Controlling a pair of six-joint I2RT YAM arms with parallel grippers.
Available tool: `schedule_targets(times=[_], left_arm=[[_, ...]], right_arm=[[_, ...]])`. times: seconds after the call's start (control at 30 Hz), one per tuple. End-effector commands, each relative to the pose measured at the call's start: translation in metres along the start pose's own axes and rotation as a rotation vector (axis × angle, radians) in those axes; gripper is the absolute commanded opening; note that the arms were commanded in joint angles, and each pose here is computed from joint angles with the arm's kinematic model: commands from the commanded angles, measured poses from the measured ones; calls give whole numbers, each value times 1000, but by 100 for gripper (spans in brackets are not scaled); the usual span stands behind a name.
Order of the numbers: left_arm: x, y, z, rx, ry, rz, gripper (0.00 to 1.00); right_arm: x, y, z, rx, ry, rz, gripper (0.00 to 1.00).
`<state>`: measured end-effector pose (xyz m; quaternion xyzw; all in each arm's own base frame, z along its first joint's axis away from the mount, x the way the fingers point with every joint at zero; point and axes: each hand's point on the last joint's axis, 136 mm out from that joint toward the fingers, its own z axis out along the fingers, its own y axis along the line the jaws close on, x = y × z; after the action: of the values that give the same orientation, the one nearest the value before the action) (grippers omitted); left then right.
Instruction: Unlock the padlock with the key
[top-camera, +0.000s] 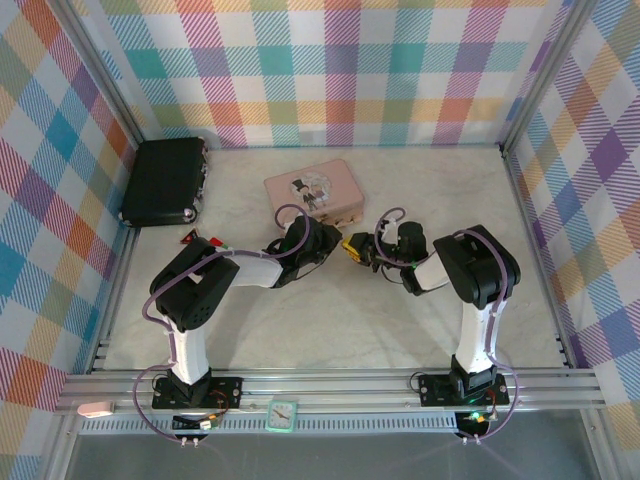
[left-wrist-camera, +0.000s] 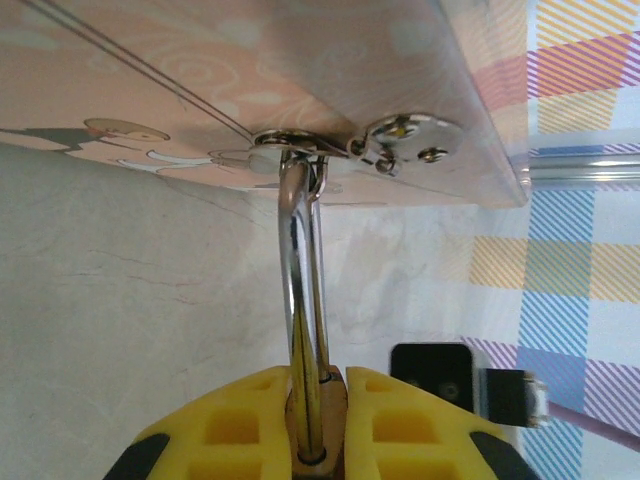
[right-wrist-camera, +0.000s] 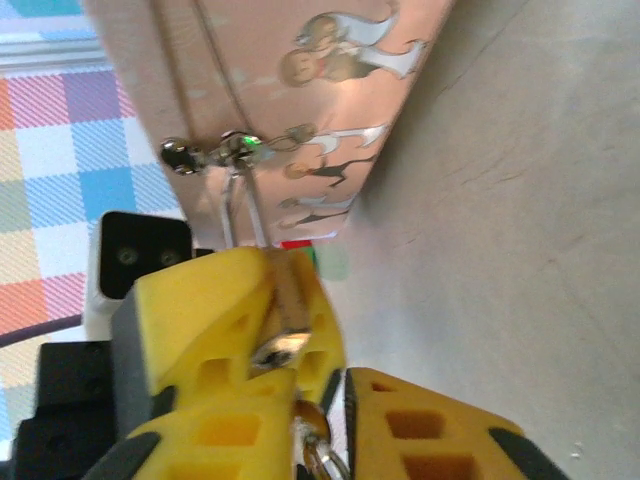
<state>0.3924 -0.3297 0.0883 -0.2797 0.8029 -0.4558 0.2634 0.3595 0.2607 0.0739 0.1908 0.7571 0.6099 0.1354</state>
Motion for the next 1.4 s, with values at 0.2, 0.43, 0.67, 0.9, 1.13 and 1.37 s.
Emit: schedule_targets(times=[0.2, 0.43, 0.67, 0.9, 1.13, 1.37], left_arm=[[1, -35, -2, 122, -5, -10, 0], [1, -34, 1, 124, -4, -32, 0], [0, -36, 0, 130, -12, -35, 0], [0, -36, 0, 134, -13, -39, 0], [0, -36, -3, 137, -13, -46, 0], [0, -37, -3, 138, -14, -46, 0]], right_arm=[[-7, 6, -16, 8, -113, -20, 37], [-1, 15, -17, -16, -108, -48, 39], [15, 13, -7, -23, -80, -11, 38], [15, 19, -4, -86, -95, 9, 31], [10, 15, -6, -87, -134, 20, 26], [8, 14, -13, -93, -171, 18, 30]])
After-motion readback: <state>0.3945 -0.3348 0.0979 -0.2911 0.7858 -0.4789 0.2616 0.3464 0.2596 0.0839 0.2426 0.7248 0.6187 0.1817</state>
